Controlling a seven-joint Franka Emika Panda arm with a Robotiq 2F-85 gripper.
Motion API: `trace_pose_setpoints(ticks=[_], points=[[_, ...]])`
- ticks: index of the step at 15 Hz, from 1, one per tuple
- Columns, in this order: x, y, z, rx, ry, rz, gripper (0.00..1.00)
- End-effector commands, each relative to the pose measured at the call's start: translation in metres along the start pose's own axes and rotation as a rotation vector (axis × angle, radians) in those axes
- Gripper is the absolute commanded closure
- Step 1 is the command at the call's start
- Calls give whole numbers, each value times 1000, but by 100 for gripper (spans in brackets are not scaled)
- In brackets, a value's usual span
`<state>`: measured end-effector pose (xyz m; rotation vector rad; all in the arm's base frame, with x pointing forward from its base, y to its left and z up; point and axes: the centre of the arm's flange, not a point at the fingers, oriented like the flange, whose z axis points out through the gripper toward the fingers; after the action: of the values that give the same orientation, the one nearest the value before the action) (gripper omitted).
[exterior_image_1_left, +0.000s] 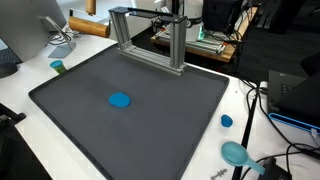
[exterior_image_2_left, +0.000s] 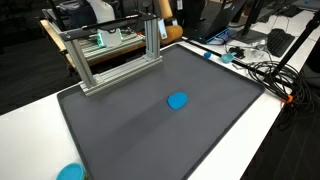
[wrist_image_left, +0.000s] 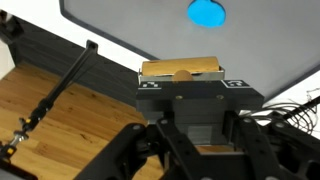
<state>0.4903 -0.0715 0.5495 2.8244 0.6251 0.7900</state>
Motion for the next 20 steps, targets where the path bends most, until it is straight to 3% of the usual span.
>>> trace_pose_setpoints(ticks=[1,5,7,9,10,12,13,20], points=[[-12,-36,25,-20,-194,80,77],[-13,-68,41,47,-398,218,77],[-14,-78,44,124,-456,259,77],[-18,-82,42,210,-447,307,77],[-25,-88,50,145,-459,247,52],[-25,-88,50,183,-453,279,52],[-30,-91,50,171,-446,316,77],[-88,-100,41,92,-465,505,77]])
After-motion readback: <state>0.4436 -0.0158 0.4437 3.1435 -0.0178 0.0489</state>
